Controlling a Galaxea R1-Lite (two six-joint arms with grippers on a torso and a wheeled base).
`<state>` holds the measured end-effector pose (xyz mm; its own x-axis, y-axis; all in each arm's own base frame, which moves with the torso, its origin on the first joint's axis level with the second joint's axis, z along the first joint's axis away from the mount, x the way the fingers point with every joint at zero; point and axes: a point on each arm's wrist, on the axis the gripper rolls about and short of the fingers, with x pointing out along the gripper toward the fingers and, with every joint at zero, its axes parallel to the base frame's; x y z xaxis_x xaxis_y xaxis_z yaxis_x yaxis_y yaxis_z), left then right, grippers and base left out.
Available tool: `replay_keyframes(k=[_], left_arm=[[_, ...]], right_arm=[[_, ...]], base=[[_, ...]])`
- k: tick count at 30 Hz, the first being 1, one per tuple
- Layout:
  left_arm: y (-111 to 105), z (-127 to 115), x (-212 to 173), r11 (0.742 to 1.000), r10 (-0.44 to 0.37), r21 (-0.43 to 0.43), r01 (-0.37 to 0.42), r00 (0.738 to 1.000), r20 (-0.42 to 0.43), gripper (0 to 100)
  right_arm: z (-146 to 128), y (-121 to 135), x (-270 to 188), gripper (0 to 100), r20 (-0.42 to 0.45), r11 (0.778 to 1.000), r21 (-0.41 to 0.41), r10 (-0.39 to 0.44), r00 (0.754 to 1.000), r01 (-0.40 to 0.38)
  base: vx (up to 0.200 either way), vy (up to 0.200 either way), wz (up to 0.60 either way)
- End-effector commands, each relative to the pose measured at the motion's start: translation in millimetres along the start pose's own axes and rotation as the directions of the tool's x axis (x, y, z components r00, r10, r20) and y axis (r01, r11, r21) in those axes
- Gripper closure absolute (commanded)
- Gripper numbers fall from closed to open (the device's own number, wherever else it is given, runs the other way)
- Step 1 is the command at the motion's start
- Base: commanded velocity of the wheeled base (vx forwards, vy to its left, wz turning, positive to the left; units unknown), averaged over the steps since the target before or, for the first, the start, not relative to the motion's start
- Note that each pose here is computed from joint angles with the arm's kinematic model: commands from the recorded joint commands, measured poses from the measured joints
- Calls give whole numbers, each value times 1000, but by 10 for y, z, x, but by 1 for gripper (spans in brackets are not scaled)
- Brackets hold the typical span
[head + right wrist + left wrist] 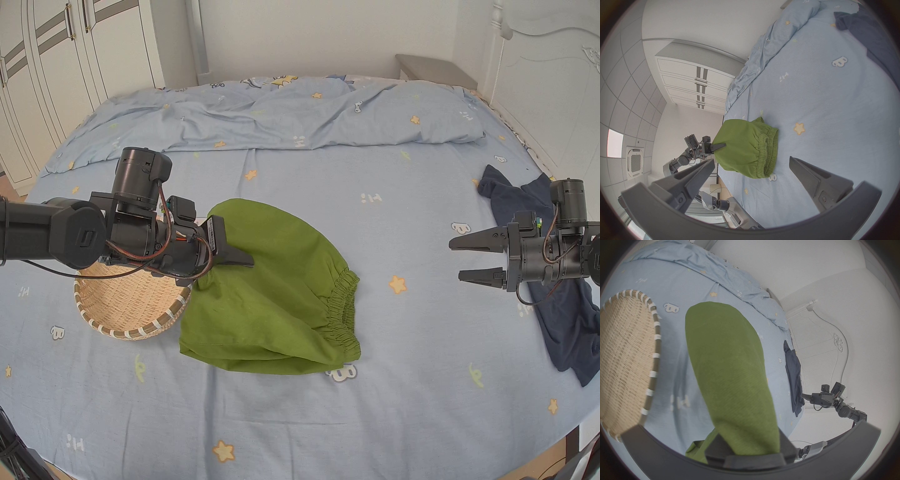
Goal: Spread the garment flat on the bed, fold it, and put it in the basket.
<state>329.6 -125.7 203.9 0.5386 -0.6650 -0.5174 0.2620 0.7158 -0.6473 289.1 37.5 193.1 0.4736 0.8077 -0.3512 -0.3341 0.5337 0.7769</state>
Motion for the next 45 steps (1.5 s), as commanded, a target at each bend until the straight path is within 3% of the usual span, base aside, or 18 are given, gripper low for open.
replay_keyframes(k=[1,8,15,21,25,29,36,45], left_arm=[[-64,-94,19,1000,-8,22,9,1000,-24,100],[-200,-234,-75,986,-28,161,34,999,-42,100],[-450,-330,-183,969,-66,235,73,997,-35,100],[-383,-371,-285,936,-25,351,26,1000,-6,100],[-374,-286,-435,931,17,361,-52,995,99,100],[-350,-238,-533,915,14,390,-106,973,232,100],[-407,-258,-704,883,-111,460,-96,909,401,100],[-216,-20,-1003,894,-55,403,-196,845,532,100]], right_arm=[[-25,1,23,0,-9,1000,0,0,1000,0],[-13,16,-1,0,0,1000,-4,1,1000,-1],[-36,17,24,0,-10,1000,-6,2,1000,-2],[-34,-8,37,0,-14,1000,1,-1,1000,1],[-41,-9,47,0,-18,1000,0,-1,1000,1],[-41,-9,47,0,-18,1000,0,-1,1000,1],[-42,-7,50,0,-19,1000,0,0,1000,0],[-41,-9,47,0,-18,1000,0,-1,1000,1]], base=[[0,0,0],[0,0,0],[0,0,0],[0,0,0],[0,0,0],[0,0,0],[0,0,0],[0,0,0]])
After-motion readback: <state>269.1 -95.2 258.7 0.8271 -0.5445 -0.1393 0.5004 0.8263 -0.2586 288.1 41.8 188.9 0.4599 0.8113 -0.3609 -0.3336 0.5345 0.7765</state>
